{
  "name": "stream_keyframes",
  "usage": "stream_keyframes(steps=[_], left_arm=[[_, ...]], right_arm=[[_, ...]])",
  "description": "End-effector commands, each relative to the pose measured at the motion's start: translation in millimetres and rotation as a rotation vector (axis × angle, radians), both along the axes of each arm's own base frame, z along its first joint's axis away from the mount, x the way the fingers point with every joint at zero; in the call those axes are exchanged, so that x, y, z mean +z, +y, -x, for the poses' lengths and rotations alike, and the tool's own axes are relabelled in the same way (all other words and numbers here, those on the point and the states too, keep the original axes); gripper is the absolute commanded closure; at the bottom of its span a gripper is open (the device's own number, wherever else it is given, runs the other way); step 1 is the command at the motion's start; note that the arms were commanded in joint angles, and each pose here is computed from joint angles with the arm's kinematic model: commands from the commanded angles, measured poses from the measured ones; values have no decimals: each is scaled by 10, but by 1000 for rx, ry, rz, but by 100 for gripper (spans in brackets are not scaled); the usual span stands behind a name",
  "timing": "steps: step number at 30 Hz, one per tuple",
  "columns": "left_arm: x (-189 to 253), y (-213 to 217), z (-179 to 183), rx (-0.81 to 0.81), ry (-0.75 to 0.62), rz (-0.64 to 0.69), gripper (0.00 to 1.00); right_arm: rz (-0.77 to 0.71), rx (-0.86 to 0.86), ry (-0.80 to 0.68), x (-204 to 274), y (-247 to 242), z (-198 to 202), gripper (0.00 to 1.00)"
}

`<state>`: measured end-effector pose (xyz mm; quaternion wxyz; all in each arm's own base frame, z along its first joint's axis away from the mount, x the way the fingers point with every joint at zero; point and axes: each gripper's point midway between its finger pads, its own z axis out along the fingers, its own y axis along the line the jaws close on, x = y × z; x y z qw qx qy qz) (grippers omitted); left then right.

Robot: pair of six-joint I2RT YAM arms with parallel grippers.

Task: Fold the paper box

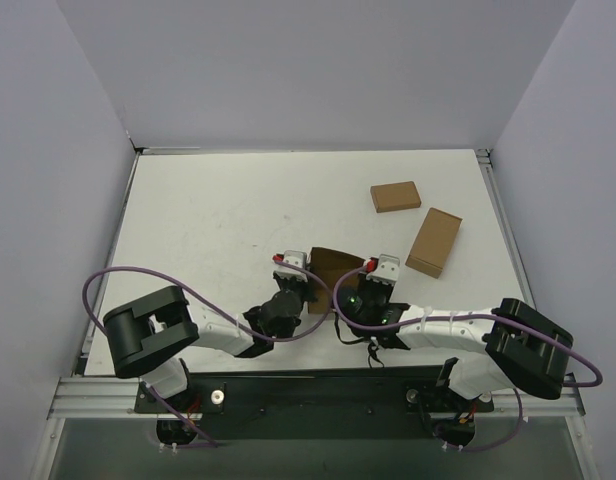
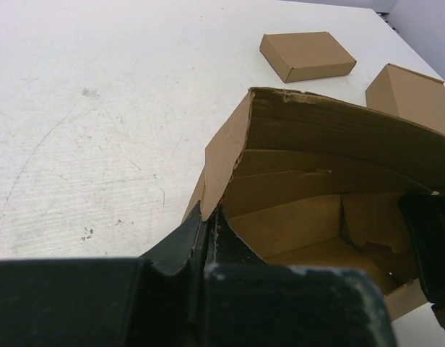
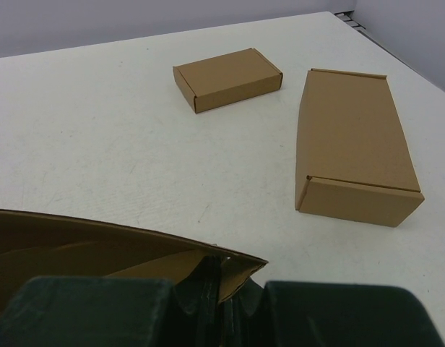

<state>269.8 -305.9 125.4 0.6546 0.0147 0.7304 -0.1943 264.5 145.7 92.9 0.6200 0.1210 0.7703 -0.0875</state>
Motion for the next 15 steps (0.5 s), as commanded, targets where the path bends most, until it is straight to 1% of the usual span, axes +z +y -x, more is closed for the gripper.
stream_keyframes(steps=[1, 5, 7, 10, 11, 12, 15], left_arm=[[734, -726, 333, -307, -58, 234, 100], [754, -614, 313, -281, -75, 206, 100], [776, -563, 292, -278, -85, 199, 100], [739, -480, 195, -281, -99, 146, 100], [723, -495, 192, -313, -99, 134, 100], [698, -417, 81, -291, -94, 122, 100], [669, -256, -72, -258, -93, 90, 100]], right_arm=[[-93, 170, 129, -255, 356, 182, 100], [-109, 165, 125, -212, 329, 211, 100], [-140, 173, 116, -174, 341, 250, 100], [-205, 195, 103, -126, 412, 287, 100], [-218, 207, 102, -115, 444, 295, 100], [-233, 218, 98, -90, 489, 296, 100], [-243, 257, 86, -31, 641, 299, 100]])
